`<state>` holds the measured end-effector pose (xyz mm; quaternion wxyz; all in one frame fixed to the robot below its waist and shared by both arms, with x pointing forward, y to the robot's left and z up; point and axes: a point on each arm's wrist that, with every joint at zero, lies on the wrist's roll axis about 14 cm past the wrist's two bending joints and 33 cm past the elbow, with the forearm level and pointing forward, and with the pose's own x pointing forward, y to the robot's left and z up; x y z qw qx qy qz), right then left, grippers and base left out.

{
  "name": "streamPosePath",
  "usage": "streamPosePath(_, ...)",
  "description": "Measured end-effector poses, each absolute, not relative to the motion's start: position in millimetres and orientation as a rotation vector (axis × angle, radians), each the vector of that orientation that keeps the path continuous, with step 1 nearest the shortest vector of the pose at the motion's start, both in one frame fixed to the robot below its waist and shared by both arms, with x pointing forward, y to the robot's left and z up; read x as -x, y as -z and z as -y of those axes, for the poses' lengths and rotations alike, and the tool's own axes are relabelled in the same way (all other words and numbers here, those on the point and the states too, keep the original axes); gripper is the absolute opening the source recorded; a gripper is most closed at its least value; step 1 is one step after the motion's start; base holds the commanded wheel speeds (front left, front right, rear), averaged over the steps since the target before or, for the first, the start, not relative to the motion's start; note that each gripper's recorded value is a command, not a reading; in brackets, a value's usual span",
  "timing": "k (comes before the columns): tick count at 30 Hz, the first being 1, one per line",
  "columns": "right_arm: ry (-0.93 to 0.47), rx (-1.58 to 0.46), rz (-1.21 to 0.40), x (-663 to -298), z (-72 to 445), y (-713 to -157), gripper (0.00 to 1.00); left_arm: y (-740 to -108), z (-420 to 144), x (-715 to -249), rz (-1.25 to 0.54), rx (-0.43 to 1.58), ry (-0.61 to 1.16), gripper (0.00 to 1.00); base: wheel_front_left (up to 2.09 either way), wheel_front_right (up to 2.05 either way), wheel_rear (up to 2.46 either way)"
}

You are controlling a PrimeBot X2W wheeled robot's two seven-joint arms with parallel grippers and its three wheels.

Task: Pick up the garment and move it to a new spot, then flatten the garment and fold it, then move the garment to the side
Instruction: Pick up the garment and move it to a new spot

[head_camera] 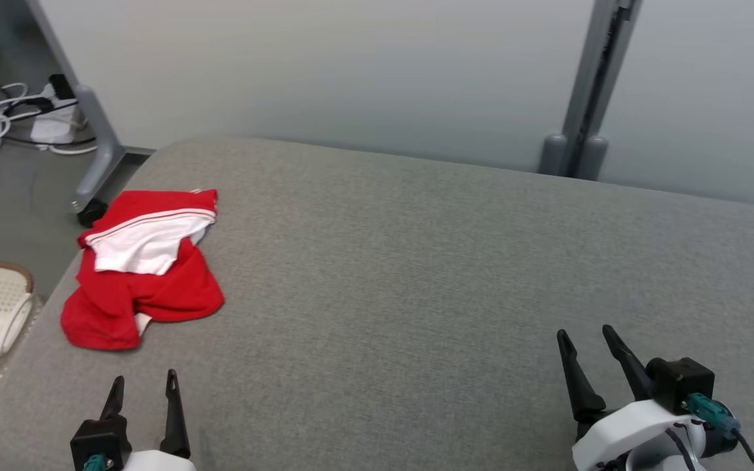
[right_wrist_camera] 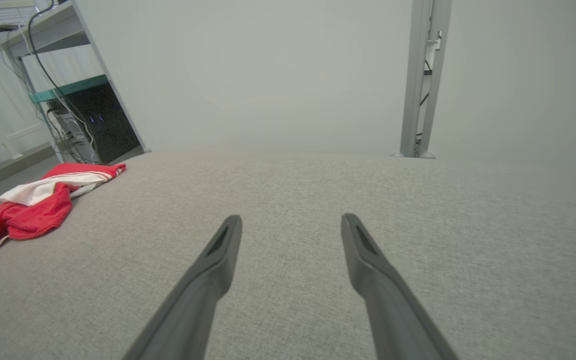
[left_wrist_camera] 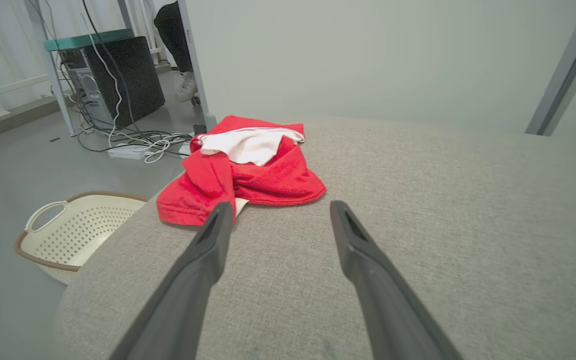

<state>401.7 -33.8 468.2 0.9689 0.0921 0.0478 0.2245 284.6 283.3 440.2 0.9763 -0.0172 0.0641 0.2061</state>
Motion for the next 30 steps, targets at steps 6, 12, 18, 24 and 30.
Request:
streamPosePath(6, -0.588, -0.181, -0.113, -397, -13, -467, 1.00, -436, -318, -247, -0.142, 0.042, -0.553, 1.00, 0.00, 0.00, 0.00)
streamPosePath(12, -0.660, -0.181, -0.123, -394, -38, -466, 1.00, -431, -332, -222, -0.159, 0.047, -0.621, 1.00, 0.00, 0.00, 0.00)
streamPosePath(18, -0.683, -0.177, -0.129, -396, -46, -464, 1.00, -425, -334, -218, -0.177, 0.071, -0.629, 1.00, 0.00, 0.00, 0.00)
streamPosePath(24, -0.663, -0.164, -0.138, -404, -39, -456, 1.00, -423, -333, -245, -0.181, 0.113, -0.591, 1.00, 0.00, 0.00, 0.00)
streamPosePath(30, -0.630, -0.134, -0.161, -419, -26, -438, 1.00, -425, -336, -294, -0.189, 0.128, -0.547, 1.00, 0.00, 0.00, 0.00)
